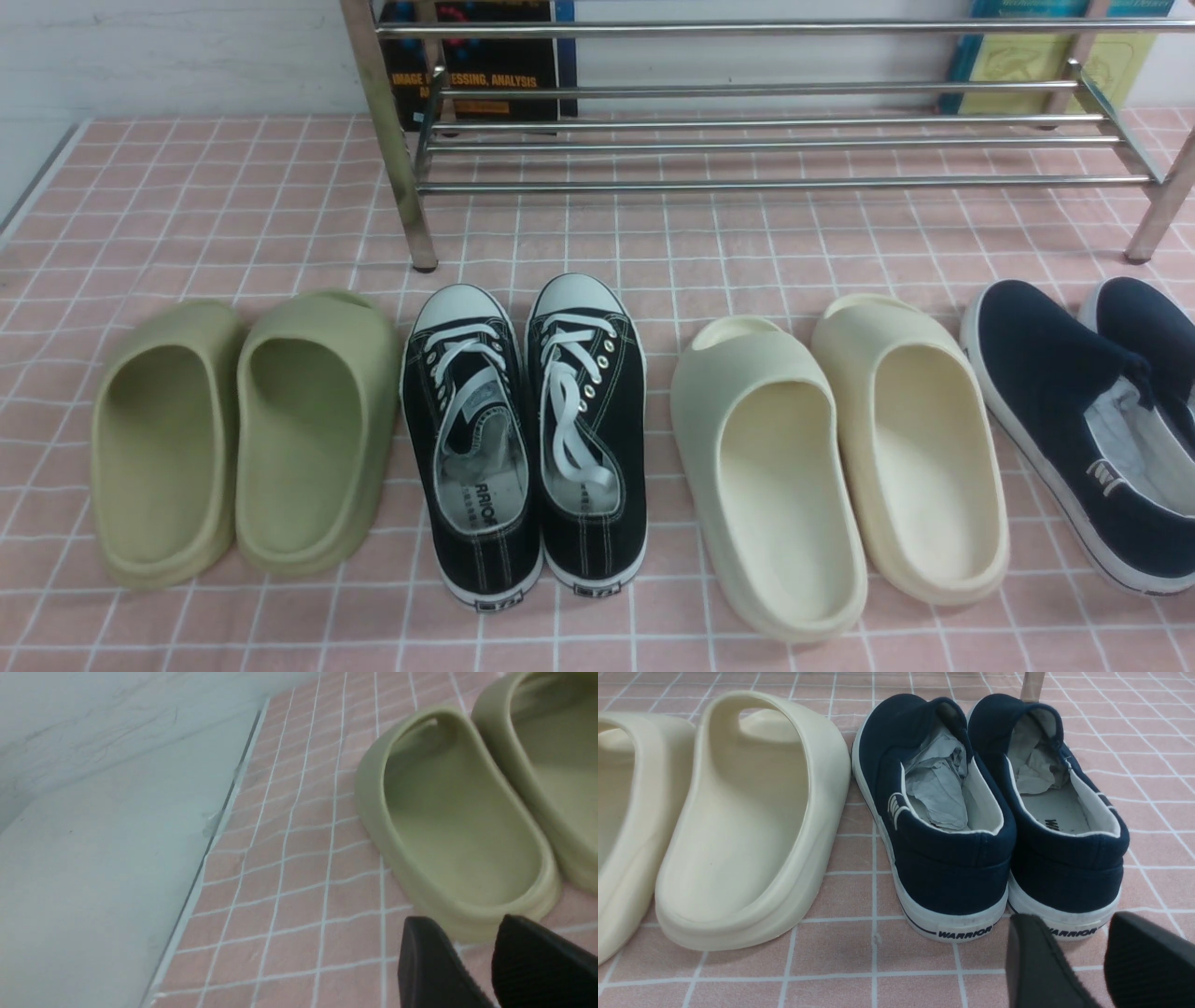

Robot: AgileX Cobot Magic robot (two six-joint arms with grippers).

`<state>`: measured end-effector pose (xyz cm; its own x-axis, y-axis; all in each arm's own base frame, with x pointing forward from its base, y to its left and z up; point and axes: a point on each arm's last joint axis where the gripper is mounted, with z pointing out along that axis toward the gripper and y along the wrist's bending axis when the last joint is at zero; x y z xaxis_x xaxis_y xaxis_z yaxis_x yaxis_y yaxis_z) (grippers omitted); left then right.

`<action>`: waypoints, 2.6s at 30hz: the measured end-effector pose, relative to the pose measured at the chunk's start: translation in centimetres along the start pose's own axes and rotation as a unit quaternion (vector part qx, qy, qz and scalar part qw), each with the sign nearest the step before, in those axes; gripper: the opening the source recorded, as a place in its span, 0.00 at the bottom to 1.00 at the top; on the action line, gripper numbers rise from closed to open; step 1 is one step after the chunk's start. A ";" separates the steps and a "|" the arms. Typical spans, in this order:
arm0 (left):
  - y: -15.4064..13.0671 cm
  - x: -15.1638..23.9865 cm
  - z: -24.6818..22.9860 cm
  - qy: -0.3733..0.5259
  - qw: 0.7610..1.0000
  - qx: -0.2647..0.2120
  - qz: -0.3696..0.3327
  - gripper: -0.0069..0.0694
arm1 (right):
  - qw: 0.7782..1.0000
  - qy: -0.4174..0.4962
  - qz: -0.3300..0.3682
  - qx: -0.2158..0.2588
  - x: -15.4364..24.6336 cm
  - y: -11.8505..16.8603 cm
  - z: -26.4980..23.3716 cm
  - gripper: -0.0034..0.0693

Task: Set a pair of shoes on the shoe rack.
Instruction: Use the left arm to grab the shoe closest to it

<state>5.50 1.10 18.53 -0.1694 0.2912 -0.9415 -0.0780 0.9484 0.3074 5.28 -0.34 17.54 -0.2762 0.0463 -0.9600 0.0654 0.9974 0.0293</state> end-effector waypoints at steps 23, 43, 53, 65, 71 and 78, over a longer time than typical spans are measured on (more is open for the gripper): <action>0.4 -5.0 -1.5 -0.060 0.767 0.096 -0.631 0.39 | 1.000 0.000 -0.001 0.000 0.0 0.0 0.0 0.38; 0.9 -16.9 7.2 0.420 0.895 0.135 -0.070 0.28 | 1.000 0.000 -0.001 0.000 0.0 0.0 0.0 0.38; -9.9 -15.5 12.4 0.437 0.860 0.255 -0.063 0.86 | 1.000 0.000 -0.001 0.000 0.0 0.0 0.0 0.38; -16.6 -9.3 18.9 0.465 0.856 0.204 -0.101 0.66 | 1.000 0.000 -0.001 0.000 0.0 0.0 0.0 0.38; -16.7 -9.4 19.7 0.475 0.857 0.175 -0.097 0.19 | 1.000 0.000 -0.001 0.000 0.0 0.0 0.0 0.38; -13.8 -16.9 18.6 0.413 0.885 0.184 -0.109 0.11 | 1.000 0.000 -0.001 0.000 0.0 0.0 0.0 0.38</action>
<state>27.74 -14.57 27.67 -0.8626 0.0498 -0.5034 0.1026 0.9917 -0.0776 5.28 -0.35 17.54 -0.2763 0.0448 -0.9600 0.0655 0.9975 0.0277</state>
